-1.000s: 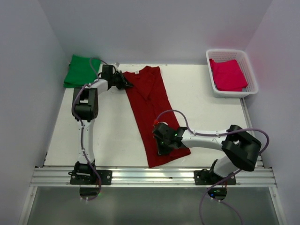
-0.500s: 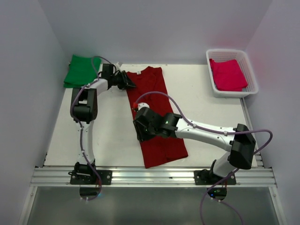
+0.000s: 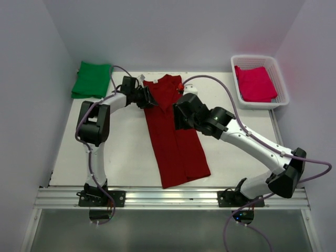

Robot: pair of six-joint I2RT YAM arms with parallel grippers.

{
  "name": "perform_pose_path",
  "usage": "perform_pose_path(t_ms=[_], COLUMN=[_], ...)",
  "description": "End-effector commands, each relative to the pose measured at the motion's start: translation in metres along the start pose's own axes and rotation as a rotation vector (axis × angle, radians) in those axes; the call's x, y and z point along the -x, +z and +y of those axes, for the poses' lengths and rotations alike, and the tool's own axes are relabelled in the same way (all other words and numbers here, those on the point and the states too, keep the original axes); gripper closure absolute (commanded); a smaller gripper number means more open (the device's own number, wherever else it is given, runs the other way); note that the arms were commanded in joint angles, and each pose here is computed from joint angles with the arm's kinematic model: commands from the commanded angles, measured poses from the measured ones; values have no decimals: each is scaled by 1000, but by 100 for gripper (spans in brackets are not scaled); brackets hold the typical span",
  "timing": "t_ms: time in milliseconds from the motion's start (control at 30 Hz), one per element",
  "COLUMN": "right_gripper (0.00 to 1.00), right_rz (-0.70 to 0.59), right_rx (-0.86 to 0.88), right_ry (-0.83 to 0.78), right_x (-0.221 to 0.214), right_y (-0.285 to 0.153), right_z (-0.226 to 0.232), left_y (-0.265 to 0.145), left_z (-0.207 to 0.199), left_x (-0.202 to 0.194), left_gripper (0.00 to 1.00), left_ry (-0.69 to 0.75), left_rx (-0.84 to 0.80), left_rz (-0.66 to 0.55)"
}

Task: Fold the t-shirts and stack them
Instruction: Rotate the tshirt 70 degrees

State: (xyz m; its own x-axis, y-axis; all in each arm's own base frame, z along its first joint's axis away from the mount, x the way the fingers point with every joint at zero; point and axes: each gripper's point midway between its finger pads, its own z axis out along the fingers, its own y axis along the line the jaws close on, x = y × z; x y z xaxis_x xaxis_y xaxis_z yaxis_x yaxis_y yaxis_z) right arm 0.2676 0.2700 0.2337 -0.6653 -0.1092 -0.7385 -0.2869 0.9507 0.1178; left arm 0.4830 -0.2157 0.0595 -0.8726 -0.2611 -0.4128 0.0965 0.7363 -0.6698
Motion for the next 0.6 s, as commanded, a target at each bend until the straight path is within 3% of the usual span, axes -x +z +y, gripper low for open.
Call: perform_pose_path(t_ms=[0, 567], right_gripper=[43, 47], right_rz=[-86, -99], right_rx=[-56, -98], right_ry=[11, 28], right_x=[22, 12], right_y=[-25, -34], right_z=[-26, -51], left_y=[6, 29], left_z=[14, -2], left_x=[3, 20], left_gripper=[59, 64], left_ry=[-16, -41], left_rx=[54, -44], left_rz=[-26, -108])
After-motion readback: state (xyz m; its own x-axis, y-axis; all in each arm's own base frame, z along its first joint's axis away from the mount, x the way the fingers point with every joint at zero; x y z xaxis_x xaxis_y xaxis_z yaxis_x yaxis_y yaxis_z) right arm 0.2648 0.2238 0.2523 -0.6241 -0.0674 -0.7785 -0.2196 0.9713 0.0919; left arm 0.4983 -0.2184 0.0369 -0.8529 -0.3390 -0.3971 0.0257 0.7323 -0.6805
